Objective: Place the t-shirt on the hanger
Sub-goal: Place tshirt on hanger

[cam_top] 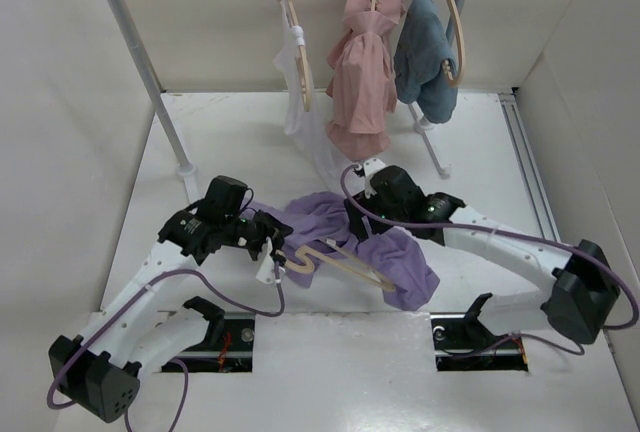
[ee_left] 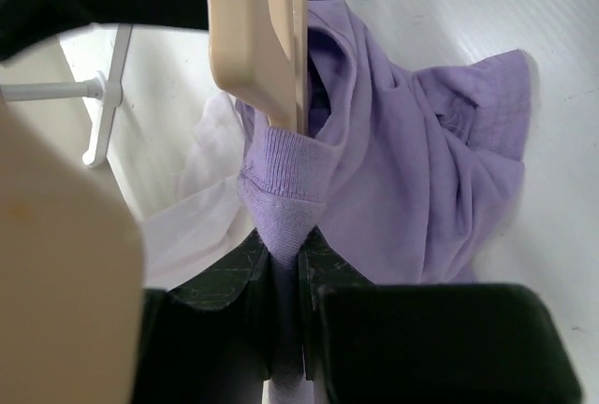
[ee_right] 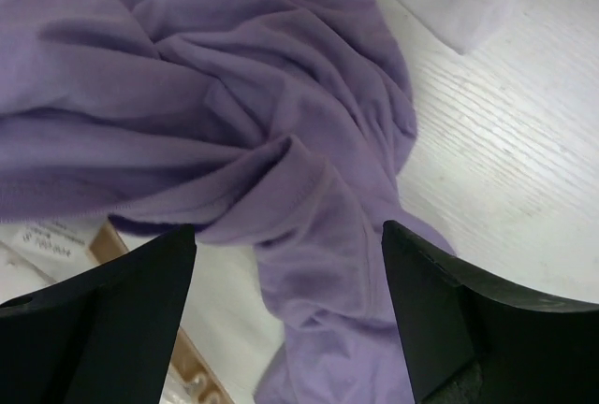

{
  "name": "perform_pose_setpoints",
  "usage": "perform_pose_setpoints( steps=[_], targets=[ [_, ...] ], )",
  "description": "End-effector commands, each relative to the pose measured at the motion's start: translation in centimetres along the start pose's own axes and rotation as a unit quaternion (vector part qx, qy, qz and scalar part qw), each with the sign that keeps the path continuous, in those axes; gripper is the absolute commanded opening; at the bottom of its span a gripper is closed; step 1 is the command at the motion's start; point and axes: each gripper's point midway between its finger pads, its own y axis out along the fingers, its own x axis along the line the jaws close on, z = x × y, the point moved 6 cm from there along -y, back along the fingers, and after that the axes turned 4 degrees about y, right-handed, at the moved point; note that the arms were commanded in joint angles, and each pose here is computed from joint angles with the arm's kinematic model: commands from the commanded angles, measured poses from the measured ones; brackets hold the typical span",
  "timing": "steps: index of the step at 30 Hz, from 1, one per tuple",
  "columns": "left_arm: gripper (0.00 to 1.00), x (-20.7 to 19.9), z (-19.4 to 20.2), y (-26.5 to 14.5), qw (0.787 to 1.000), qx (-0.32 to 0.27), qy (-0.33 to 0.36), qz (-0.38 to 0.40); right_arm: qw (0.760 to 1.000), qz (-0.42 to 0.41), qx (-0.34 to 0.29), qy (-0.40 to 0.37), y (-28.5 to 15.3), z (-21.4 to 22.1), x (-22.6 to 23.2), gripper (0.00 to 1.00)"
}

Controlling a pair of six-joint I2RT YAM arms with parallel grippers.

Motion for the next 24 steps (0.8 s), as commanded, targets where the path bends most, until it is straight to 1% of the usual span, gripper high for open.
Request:
perform_pose_setpoints(
  steps=[1, 2, 3, 5, 7, 9, 10, 12, 13, 15, 16, 17, 18, 19, 20, 23, 24],
  targets=[
    [0.00, 0.5, -0.7, 0.1, 1.000, -0.025, 0.005, -0.009, 0.999, -0.037, -0.017, -0.002, 0.7, -2.5, 1.6, 0.85],
    [0.00, 0.5, -0.7, 0.1, 1.000, -0.025, 0.005, -0.009, 0.999, -0.035, -0.010, -0.003, 1.0, -2.2, 1.6, 0.85],
    [0.00, 0.6, -0.7, 0.1, 1.000, -0.024, 0.009, -0.012, 1.000, -0.023, 0.011, -0.004, 1.8, -1.4, 1.2, 0.84],
    [0.00, 0.7, -0.8, -0.1, 1.000, -0.023, 0.012, -0.016, 1.000, -0.015, 0.023, -0.004, 2.5, -1.0, 1.0, 0.82],
    [0.00, 0.4, -0.8, 0.1, 1.000, -0.024, 0.009, -0.012, 0.999, -0.009, 0.042, -0.010, 3.5, -0.3, 0.8, 0.79],
    [0.00, 0.5, -0.7, 0.1, 1.000, -0.023, 0.008, -0.016, 0.998, -0.028, 0.050, -0.009, 4.0, -0.2, 1.3, 0.77],
    [0.00, 0.5, -0.7, 0.1, 1.000, -0.023, 0.008, -0.016, 0.998, -0.026, 0.057, -0.009, 4.4, 0.1, 1.3, 0.75],
    [0.00, 0.7, -0.7, 0.0, 1.000, -0.022, 0.006, -0.020, 0.999, -0.026, 0.044, 0.001, 4.6, -0.5, 1.2, 0.69],
    [0.00, 0.6, -0.7, 0.0, 1.000, -0.022, 0.001, -0.020, 0.999, -0.025, 0.047, 0.001, 4.9, -0.2, 1.1, 0.65],
    [0.00, 0.7, -0.8, -0.1, 0.999, -0.021, 0.004, -0.023, 0.999, -0.029, 0.037, 0.005, 5.0, -0.6, 1.0, 0.48],
    [0.00, 0.7, -0.8, -0.1, 0.999, -0.021, 0.004, -0.023, 0.999, -0.028, 0.042, 0.005, 5.3, -0.4, 1.0, 0.40],
    [0.00, 0.6, -0.8, -0.1, 1.000, -0.021, -0.002, -0.023, 0.999, -0.028, 0.042, 0.005, 5.3, -0.4, 1.0, 0.21],
    [0.00, 0.7, -0.8, -0.1, 0.999, -0.021, -0.006, -0.026, 0.999, -0.024, 0.040, 0.005, 5.3, -0.4, 0.9, 0.08],
    [0.00, 0.9, -0.7, -0.3, 0.999, -0.013, -0.007, -0.032, 0.999, -0.014, 0.043, 0.013, 5.3, -0.4, 0.4, 0.00],
    [0.00, 1.0, -0.7, -0.3, 0.999, -0.013, -0.014, -0.035, 0.999, -0.010, 0.037, 0.018, 5.1, -0.6, 0.4, 0.00],
    [0.00, 1.8, 0.0, -0.6, 0.993, 0.012, -0.093, -0.069, 0.998, 0.027, 0.046, 0.034, 4.3, 0.7, -1.6, 0.00],
    [0.00, 2.1, 0.2, -0.7, 0.990, 0.020, -0.117, -0.081, 0.998, 0.037, 0.036, 0.045, 3.3, 0.6, -2.2, 0.00]
  ],
)
